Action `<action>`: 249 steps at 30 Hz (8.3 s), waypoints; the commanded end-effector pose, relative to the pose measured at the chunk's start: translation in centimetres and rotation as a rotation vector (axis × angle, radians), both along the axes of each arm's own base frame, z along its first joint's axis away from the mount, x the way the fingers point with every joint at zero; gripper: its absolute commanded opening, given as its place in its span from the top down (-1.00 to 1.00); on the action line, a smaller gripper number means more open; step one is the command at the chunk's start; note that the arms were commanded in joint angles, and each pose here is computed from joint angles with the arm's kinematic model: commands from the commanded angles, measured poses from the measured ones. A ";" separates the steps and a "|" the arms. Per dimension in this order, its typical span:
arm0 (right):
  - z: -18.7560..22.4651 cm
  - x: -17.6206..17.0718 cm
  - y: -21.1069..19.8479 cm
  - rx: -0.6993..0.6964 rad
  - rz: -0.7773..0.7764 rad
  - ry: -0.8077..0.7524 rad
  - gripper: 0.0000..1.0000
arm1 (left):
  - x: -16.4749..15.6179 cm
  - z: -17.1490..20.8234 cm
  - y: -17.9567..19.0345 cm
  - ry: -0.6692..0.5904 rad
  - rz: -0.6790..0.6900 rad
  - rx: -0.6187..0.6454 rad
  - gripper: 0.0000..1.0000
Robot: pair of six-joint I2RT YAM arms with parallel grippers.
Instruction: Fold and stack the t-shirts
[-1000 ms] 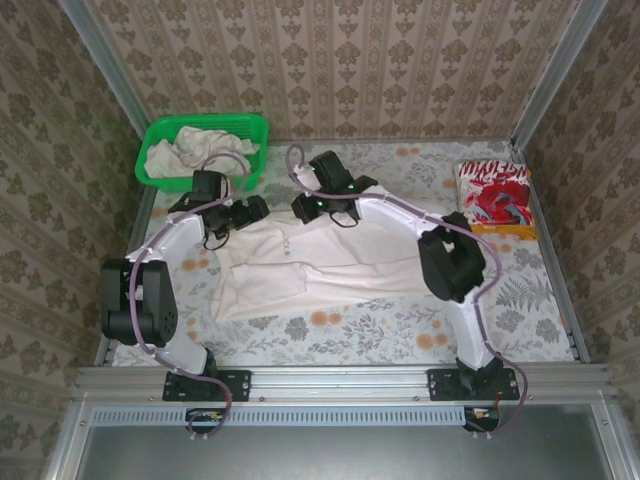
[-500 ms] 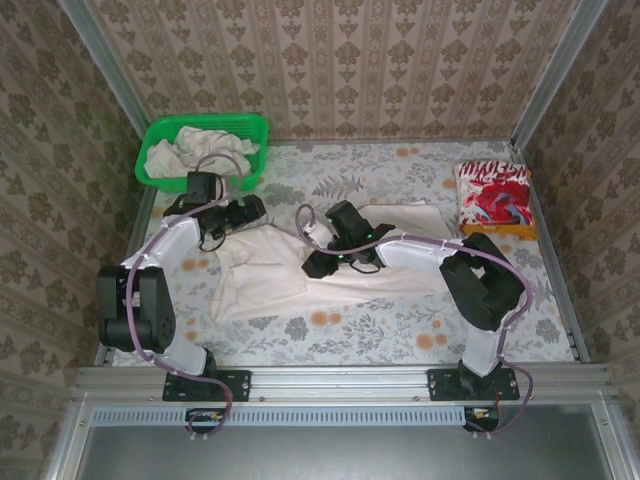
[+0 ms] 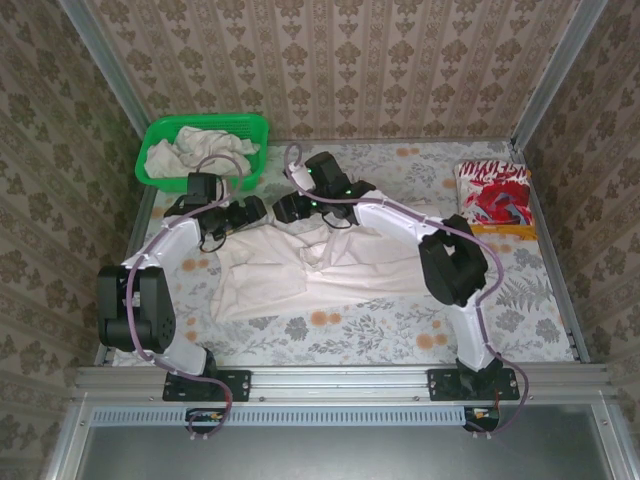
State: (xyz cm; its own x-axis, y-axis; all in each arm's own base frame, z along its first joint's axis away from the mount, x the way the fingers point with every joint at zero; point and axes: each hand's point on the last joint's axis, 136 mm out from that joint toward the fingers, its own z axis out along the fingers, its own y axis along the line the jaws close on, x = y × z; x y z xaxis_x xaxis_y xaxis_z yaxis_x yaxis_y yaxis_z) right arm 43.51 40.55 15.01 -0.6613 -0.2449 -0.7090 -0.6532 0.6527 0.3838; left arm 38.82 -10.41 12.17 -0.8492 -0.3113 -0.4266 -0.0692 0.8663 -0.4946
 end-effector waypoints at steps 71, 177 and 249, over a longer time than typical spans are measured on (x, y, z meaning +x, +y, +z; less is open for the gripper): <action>5.8 13.6 -5.7 0.072 -0.193 -0.275 -0.52 | 0.1 0.9 -0.4 -0.016 -0.009 -0.023 -1.00; -7.3 -6.0 -23.4 -0.019 -0.515 0.402 -0.15 | 12.1 -11.3 -14.5 0.003 -1.120 0.618 0.85; -5.1 0.7 -38.2 -0.303 -0.851 0.174 0.78 | 14.5 1.7 -5.2 -0.346 -0.714 0.562 1.00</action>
State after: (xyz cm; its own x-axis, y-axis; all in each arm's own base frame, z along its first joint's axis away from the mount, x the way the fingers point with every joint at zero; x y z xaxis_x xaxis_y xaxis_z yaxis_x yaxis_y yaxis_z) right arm 45.56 2.11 10.52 -0.7872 0.2641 -0.5573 0.1716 0.9618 0.2134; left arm 53.17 -16.10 10.72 -0.5793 0.5944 -0.5578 0.6592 0.7442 0.1084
